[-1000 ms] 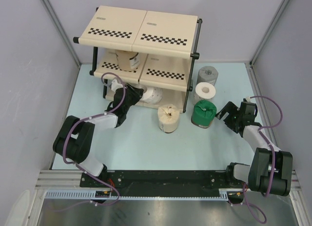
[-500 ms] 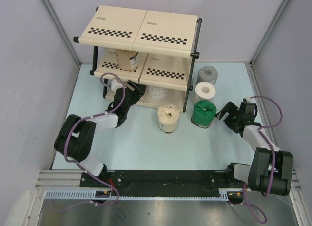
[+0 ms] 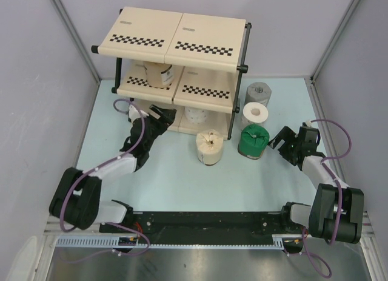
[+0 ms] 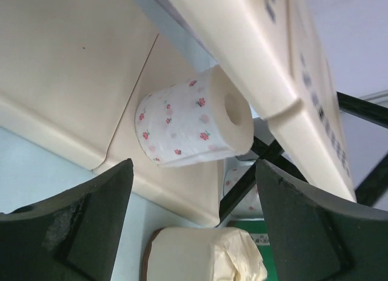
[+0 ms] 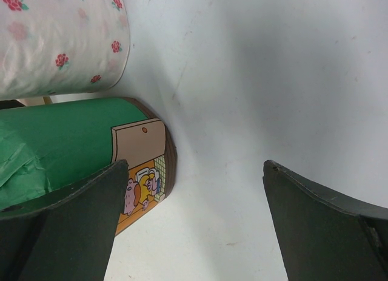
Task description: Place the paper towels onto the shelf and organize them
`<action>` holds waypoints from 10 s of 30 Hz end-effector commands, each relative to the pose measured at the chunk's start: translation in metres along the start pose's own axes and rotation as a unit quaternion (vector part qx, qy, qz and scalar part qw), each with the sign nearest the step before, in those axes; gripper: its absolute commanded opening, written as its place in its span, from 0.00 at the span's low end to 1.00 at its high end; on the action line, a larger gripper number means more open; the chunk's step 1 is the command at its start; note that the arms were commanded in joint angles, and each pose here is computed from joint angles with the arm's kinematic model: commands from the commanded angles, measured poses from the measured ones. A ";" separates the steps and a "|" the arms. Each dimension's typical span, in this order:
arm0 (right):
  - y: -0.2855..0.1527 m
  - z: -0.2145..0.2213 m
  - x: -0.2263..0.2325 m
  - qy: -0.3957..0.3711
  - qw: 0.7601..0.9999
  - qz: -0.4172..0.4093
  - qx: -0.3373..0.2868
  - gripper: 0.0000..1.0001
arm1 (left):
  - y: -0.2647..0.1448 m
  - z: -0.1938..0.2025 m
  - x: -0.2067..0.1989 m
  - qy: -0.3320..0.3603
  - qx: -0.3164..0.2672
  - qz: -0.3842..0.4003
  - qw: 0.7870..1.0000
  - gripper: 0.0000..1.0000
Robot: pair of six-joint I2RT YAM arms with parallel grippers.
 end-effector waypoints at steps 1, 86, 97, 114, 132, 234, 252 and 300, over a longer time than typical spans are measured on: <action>-0.010 -0.022 0.010 -0.006 0.998 -0.015 -0.053 0.97 | -0.028 -0.009 -0.007 0.030 0.002 0.010 0.999 0.86; 0.007 -0.136 0.092 -0.042 0.993 -0.052 -0.098 0.84 | -0.099 -0.013 -0.003 0.132 0.080 -0.017 0.988 0.89; 0.043 -0.117 0.094 -0.043 0.996 -0.054 -0.052 0.84 | -0.098 -0.012 0.001 0.137 0.082 -0.024 0.987 0.89; 0.079 -0.092 0.081 -0.048 0.999 -0.003 -0.012 0.68 | -0.098 -0.009 0.008 0.138 0.085 -0.033 0.986 0.89; -0.028 -0.143 0.108 -0.066 0.984 -0.030 -0.160 0.34 | -0.103 -0.011 0.004 0.131 0.085 -0.028 0.987 0.89; -0.237 0.034 0.137 -0.211 0.938 -0.226 -0.156 0.85 | -0.171 0.051 0.022 0.275 0.187 -0.132 0.934 0.87; -0.228 0.039 0.122 -0.211 0.945 -0.197 -0.155 0.85 | -0.160 0.075 0.039 0.288 0.224 -0.131 0.922 0.46; -0.224 0.044 0.100 -0.209 0.949 -0.182 -0.151 0.85 | 0.000 -0.051 -0.014 0.123 -0.007 -0.064 0.990 0.23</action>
Point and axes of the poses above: each gripper's point midway between its finger pads, its own y axis out along the fingers, its own x axis along the line the jaws close on, z = x × y, the point moved 7 cm from there along -y, back along the fingers, and after that the axes turned 7 degrees about -y, right-handed, at the moved point
